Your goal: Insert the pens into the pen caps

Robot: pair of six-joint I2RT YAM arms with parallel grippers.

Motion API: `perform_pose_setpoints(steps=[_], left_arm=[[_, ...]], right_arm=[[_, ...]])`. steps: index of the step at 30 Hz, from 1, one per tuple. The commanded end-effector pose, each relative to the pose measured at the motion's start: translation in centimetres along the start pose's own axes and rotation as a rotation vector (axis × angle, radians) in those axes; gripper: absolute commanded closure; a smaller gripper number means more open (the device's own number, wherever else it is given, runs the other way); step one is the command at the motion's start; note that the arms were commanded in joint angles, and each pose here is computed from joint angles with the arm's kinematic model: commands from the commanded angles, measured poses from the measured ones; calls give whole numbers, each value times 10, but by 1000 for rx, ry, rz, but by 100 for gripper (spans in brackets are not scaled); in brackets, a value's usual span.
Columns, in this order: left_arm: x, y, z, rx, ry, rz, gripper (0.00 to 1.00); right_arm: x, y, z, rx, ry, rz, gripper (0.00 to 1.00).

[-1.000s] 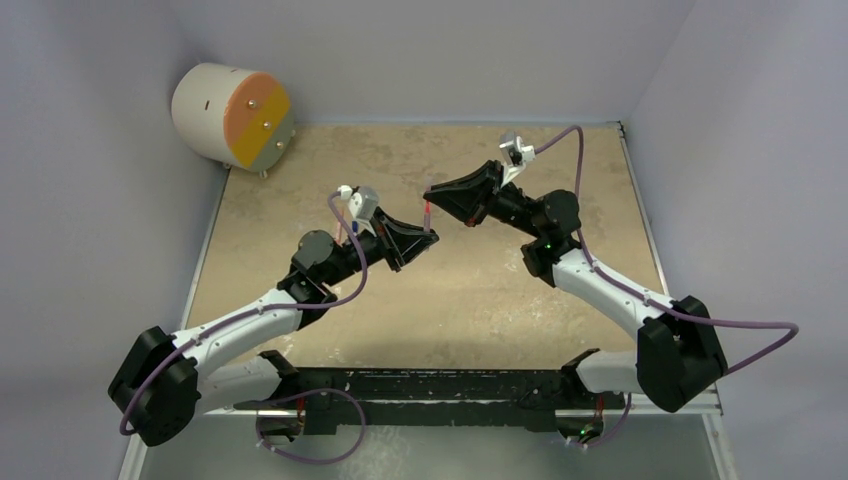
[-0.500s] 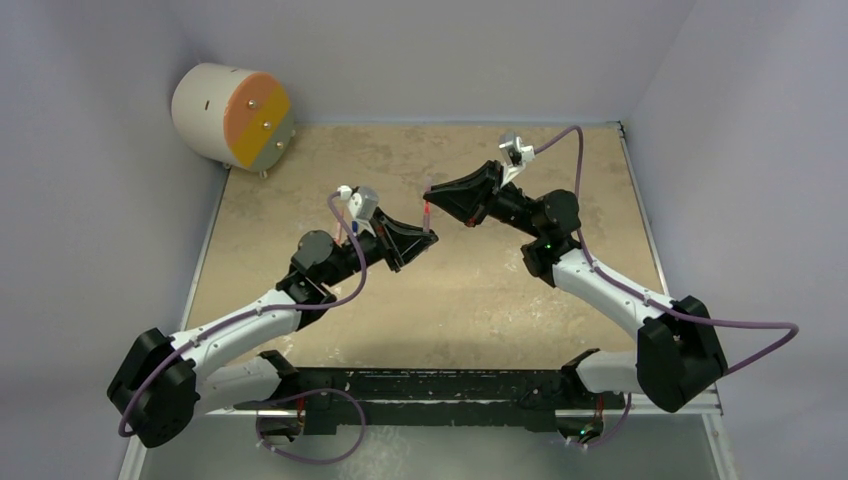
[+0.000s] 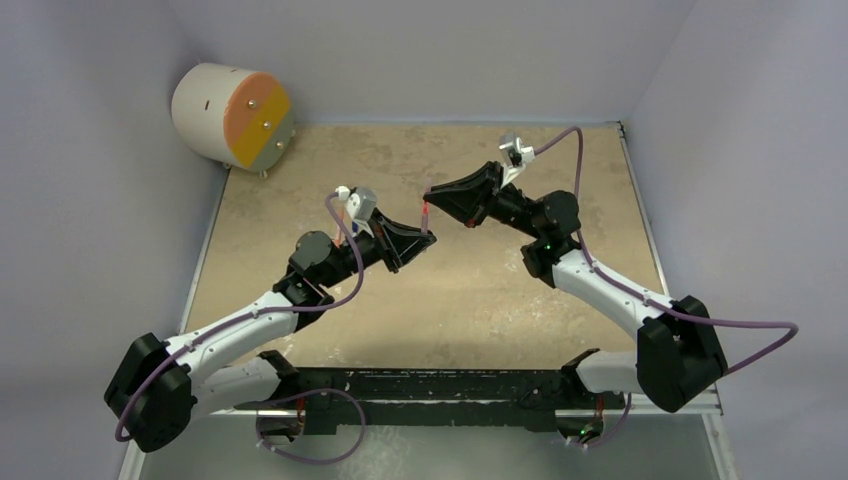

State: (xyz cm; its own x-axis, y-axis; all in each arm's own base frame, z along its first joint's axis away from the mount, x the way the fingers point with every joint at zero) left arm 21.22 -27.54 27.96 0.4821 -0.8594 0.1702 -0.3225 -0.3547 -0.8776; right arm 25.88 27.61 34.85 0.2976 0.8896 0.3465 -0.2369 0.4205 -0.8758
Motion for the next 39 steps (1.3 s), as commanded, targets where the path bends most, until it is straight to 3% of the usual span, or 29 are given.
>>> perform_pose_setpoints(steps=[1, 39], left_arm=[[2, -33, -18, 72, 52, -105, 100], [3, -31, -15, 69, 38, -103, 100]], right_arm=[[-1, -7, 4, -46, -17, -28, 100], [-4, 25, -18, -87, 90, 73, 100]])
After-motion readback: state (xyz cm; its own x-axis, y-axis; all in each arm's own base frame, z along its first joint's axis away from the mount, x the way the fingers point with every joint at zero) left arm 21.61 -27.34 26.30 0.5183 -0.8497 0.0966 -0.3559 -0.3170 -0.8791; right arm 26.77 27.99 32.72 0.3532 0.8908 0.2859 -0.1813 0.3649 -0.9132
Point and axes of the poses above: each gripper's point midway between its finger pads, its own x axis out along the fingers, its own z axis along the line the jaws close on, y = z × x, the point moved 3 cm from there along -x, back along the fingers
